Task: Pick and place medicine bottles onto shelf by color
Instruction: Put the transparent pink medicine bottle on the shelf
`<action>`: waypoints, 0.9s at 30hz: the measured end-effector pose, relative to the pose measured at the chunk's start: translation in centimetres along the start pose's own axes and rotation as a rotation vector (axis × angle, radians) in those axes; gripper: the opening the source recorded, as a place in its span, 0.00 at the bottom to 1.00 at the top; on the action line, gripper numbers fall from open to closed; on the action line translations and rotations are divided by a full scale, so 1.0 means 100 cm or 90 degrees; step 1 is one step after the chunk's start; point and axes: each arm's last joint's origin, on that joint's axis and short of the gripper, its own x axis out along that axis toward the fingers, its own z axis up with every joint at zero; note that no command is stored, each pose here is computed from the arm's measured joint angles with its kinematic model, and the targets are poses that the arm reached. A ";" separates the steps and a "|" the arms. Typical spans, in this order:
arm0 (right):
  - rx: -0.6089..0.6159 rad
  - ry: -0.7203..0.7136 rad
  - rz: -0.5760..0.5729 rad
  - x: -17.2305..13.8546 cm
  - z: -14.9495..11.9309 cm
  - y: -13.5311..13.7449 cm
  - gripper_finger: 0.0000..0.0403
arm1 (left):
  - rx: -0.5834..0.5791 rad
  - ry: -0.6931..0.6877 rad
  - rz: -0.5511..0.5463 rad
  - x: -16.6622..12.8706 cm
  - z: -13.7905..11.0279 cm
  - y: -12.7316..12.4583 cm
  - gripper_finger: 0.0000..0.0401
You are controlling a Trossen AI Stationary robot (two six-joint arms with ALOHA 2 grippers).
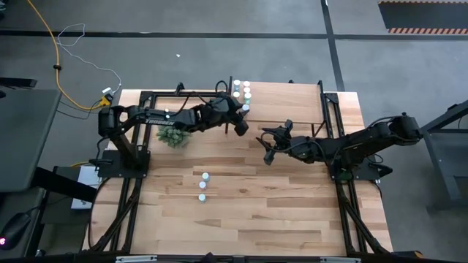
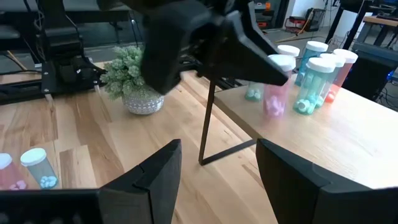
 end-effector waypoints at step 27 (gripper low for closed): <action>0.012 -0.006 -0.001 0.000 0.001 0.000 0.50 | 0.008 0.002 0.001 0.013 -0.008 0.003 0.27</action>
